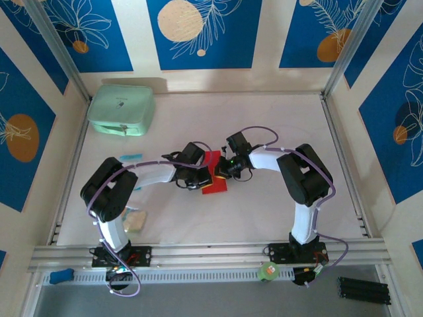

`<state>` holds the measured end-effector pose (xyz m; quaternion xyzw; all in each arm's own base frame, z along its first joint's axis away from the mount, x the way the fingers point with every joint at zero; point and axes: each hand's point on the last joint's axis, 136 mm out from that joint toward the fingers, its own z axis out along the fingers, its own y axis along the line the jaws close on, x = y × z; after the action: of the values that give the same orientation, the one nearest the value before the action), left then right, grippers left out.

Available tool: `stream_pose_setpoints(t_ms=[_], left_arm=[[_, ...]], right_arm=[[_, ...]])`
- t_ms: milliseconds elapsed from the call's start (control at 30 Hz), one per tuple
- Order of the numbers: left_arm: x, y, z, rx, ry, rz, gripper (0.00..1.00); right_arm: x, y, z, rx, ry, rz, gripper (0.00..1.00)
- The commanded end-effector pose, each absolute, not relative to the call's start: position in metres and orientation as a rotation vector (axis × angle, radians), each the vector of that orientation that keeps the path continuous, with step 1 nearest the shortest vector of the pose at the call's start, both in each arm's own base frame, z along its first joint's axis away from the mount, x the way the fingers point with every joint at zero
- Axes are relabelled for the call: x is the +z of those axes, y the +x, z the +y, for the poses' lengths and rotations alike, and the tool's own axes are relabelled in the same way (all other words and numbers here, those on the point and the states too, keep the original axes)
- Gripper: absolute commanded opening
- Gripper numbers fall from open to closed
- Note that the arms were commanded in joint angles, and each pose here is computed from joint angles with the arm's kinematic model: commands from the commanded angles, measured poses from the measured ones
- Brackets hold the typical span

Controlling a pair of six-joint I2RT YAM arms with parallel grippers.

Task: Fold a paper plane with a square sheet of paper (pick it up from the middle)
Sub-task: Fold the triangle a second time at the center of the table.

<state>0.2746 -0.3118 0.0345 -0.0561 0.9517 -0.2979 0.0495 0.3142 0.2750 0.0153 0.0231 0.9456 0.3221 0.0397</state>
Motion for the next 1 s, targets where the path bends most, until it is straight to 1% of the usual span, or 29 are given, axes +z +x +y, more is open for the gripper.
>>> stream_pose_setpoints(t_ms=[0, 267, 500, 667, 867, 967], left_arm=[[0.032, 0.28, -0.325, -0.96, -0.133, 2.892, 0.11], [0.016, 0.273, -0.32, -0.902, -0.11, 2.956, 0.06], [-0.003, 0.244, -0.298, -0.834, -0.048, 3.037, 0.03], [-0.01, 0.227, -0.285, -0.826, -0.027, 3.075, 0.02], [-0.012, 0.218, -0.279, -0.849, -0.098, 3.082, 0.01], [-0.014, 0.213, -0.272, -0.81, -0.095, 3.094, 0.01]], right_arm=[[-0.017, 0.298, 0.253, 0.838, 0.177, 3.035, 0.0], [-0.024, 0.295, 0.249, 0.798, 0.205, 3.065, 0.0], [-0.035, 0.292, 0.239, 0.692, 0.221, 3.111, 0.0], [-0.045, 0.287, 0.231, 0.626, 0.224, 3.149, 0.0], [-0.052, 0.287, 0.228, 0.608, 0.238, 3.161, 0.0], [-0.053, 0.287, 0.227, 0.603, 0.239, 3.161, 0.0]])
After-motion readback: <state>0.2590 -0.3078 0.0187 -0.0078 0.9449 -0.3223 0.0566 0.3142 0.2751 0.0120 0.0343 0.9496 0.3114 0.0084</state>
